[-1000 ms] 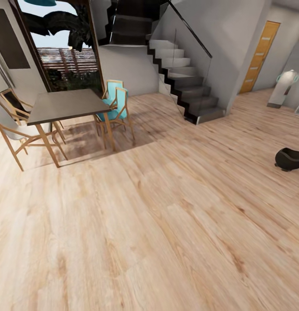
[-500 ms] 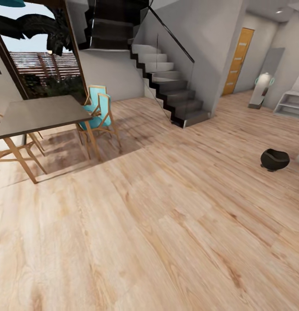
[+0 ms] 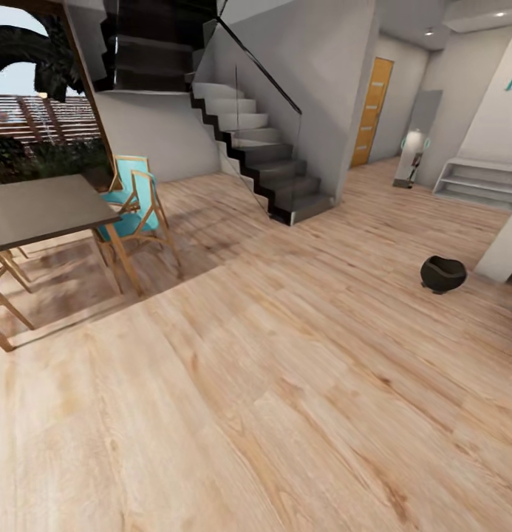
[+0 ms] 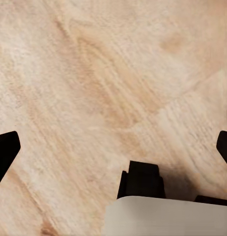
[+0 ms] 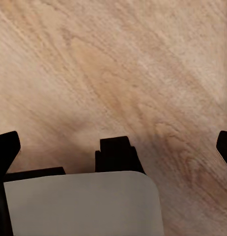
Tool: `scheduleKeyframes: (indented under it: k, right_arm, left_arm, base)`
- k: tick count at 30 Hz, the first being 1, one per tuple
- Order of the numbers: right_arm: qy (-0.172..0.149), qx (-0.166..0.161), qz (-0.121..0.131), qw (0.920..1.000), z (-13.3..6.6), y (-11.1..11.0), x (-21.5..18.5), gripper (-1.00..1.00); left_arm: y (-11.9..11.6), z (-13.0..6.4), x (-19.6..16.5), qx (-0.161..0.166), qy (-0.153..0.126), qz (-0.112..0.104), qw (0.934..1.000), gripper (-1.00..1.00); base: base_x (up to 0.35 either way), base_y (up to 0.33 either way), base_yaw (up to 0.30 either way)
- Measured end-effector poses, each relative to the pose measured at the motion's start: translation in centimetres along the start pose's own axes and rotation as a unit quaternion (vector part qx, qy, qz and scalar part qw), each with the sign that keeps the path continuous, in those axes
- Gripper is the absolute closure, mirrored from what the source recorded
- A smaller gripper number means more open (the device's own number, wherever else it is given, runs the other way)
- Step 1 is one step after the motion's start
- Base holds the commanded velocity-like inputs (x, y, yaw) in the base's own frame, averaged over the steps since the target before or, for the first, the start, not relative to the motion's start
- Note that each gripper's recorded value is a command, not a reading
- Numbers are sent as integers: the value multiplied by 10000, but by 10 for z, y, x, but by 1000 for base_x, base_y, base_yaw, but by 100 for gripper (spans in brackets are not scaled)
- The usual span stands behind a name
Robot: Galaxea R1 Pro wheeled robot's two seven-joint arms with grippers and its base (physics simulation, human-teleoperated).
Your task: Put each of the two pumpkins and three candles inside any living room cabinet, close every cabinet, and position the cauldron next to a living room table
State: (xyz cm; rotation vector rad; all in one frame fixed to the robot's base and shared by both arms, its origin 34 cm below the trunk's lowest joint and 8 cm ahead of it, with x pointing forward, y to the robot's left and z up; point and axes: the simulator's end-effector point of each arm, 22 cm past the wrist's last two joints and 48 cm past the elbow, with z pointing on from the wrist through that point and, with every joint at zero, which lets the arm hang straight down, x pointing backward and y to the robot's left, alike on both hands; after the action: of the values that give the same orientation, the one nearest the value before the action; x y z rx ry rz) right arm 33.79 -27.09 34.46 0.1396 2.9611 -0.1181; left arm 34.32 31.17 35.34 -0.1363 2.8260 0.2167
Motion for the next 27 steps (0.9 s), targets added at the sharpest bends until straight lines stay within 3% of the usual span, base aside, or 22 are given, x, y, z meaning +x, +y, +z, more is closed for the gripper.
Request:
scheduleKeyframes:
  k: [15,27]
  right_arm:
    - [-51,-17,5,10000,-1,2,-5,-100]
    - [-49,-9,5,10000,-1,1,-5,-100]
  left_arm:
    - [0,-1,-4,5,-47,-8,10000,-100]
    - [0,-1,-4,4,-47,-8,10000,-100]
  base:
    - [335,0,-119]
    - [335,0,-261]
